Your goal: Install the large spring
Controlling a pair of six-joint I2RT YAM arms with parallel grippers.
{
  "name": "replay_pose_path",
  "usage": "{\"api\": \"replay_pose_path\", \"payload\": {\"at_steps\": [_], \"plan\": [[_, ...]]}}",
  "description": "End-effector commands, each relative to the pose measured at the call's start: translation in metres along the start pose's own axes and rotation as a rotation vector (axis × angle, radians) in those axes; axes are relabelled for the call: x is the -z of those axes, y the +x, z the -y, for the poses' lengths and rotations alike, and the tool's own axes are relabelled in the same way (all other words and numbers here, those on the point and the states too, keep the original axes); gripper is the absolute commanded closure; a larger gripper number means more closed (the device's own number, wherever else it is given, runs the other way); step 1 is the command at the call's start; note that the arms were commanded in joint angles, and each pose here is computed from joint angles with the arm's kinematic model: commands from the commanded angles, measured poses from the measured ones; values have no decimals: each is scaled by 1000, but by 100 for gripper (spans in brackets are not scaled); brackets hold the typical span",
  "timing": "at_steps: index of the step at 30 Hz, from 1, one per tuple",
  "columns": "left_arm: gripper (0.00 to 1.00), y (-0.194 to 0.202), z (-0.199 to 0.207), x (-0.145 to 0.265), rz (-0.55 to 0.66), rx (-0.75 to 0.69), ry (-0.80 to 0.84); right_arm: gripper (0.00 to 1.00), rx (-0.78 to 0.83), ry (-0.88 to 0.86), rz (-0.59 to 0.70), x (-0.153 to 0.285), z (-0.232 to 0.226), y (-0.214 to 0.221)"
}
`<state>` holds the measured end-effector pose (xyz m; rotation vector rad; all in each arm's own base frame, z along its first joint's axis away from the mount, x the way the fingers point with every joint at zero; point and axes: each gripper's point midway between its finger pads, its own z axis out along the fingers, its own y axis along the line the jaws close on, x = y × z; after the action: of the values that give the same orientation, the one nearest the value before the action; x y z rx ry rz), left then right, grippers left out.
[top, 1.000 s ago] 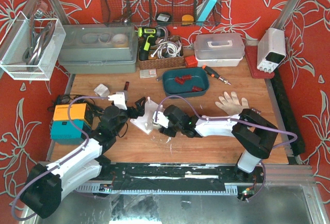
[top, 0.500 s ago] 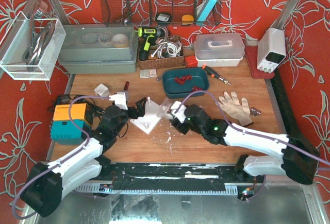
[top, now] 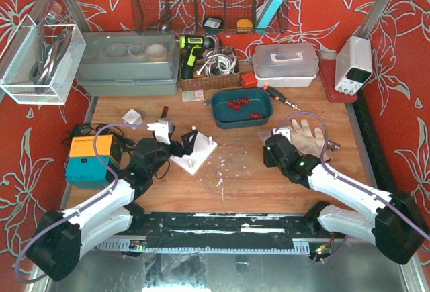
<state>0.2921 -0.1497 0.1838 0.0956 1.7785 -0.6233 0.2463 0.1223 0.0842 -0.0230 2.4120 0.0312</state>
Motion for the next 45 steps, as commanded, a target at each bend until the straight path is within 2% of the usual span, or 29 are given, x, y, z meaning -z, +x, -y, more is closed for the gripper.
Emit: {"api": "replay_pose_path", "payload": {"at_steps": [1,4,6,8,13,22,28,33,40,45], "plan": [[0,-7,22,4,41,-39,112,69,-255,193,-83,3,42,20],[0,-8,24,5,50,-43,120,70,-412,323,-178,7,68,38],[0,-9,23,6,53,-44,119,75,-488,420,-247,11,85,55],[0,-9,23,7,57,-46,117,75,-543,458,-282,10,94,66],[0,-9,21,6,56,-47,105,67,-665,495,-297,8,110,83],[0,-9,20,6,55,-45,96,23,-675,488,-241,13,119,75],[0,-7,17,5,50,-47,80,3,-659,468,-177,26,123,58],[0,-5,18,4,43,-49,84,1,-588,322,-98,29,109,29],[0,-2,20,-2,-2,-34,72,5,-311,-87,12,33,44,-29],[0,-1,13,-4,-10,-22,24,7,-193,-222,43,33,11,-60]]}}
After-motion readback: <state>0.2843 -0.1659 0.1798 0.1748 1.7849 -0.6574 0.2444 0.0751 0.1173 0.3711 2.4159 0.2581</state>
